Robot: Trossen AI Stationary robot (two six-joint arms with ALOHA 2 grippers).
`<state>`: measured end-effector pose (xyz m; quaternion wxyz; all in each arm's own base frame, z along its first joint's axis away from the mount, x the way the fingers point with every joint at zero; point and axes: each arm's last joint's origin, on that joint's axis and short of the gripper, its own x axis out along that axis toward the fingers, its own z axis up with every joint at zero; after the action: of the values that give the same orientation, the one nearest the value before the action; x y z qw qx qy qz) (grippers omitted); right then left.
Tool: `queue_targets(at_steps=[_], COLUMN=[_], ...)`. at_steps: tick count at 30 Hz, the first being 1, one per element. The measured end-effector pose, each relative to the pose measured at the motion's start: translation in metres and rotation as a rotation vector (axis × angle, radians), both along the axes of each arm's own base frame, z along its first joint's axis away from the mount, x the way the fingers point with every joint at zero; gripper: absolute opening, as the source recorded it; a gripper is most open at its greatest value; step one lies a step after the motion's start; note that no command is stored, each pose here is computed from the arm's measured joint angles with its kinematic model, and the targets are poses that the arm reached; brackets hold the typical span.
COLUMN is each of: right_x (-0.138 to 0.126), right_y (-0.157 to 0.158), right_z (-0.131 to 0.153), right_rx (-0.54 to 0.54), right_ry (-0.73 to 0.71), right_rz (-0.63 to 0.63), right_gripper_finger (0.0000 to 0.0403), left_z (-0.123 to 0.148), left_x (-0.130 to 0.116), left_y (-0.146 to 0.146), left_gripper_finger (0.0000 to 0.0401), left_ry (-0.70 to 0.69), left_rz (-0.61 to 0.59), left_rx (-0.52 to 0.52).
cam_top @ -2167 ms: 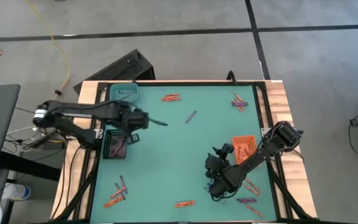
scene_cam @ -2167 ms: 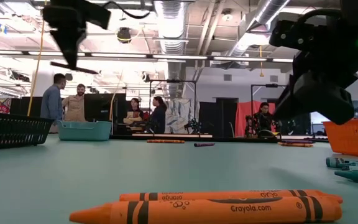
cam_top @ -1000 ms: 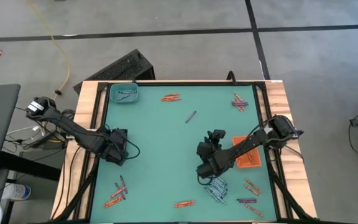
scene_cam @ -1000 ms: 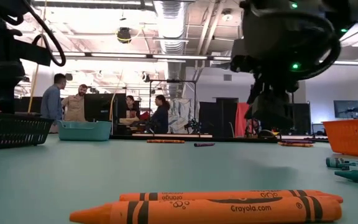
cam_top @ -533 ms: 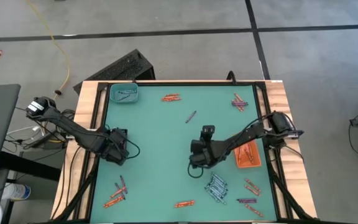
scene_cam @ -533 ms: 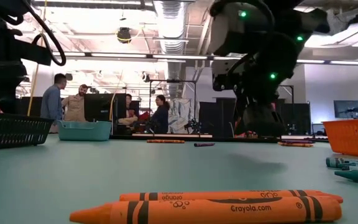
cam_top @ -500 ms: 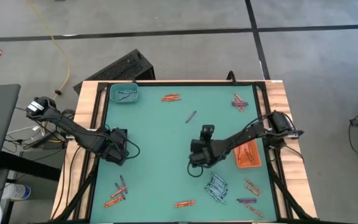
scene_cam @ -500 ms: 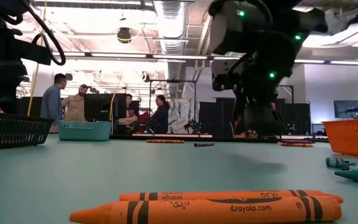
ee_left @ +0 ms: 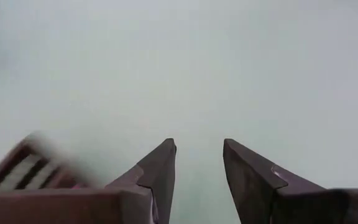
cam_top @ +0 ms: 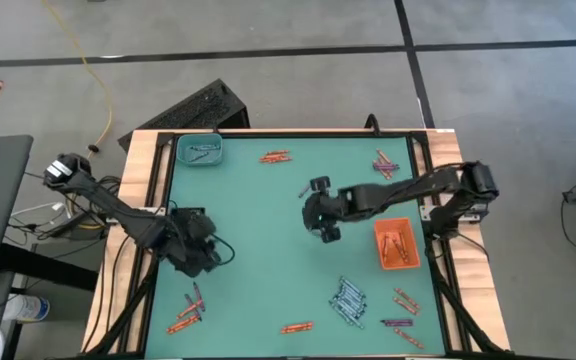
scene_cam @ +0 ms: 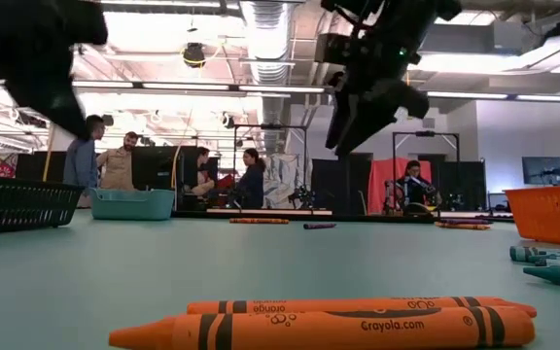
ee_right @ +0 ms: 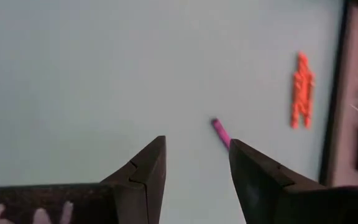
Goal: Sort crayons
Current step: Put the purple crayon into the black bin
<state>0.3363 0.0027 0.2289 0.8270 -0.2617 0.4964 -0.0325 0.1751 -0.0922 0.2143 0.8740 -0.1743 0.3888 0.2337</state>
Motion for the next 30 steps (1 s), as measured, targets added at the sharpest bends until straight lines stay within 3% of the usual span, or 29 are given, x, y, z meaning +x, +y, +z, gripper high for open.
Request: queue_targets(at_steps=[4, 10, 17, 24, 30], right_x=[-0.003, -0.001, 0.011, 0.038, 0.051], right_y=[-0.026, -0.072, -0.108, -0.125, -0.138], right_z=[0.003, -0.017, -0.055, -0.062, -0.065], right_rx=[0.078, 0.159, 0.174, 0.145, 0.149], right_ry=[0.021, 0.075, 0.176, 0.204, 0.283], right_rz=[0.067, 0.027, 0.006, 0.058, 0.088], right_gripper_finger=[0.0175, 0.0175, 0.0175, 0.0175, 0.0175], left_z=[0.012, 0.017, -0.01, -0.038, -0.046], left_x=[0.017, 0.041, 0.071, 0.09, 0.095], left_y=[-0.016, -0.036, -0.052, -0.061, -0.065], left_gripper_finger=[0.0124, 0.0124, 0.0124, 0.0124, 0.0124], left_ry=[-0.194, -0.376, -0.404, -0.404, -0.425], left_rz=[-0.141, -0.276, -0.342, -0.362, -0.375], left_rx=[0.023, 0.112, 0.161, 0.139, 0.114])
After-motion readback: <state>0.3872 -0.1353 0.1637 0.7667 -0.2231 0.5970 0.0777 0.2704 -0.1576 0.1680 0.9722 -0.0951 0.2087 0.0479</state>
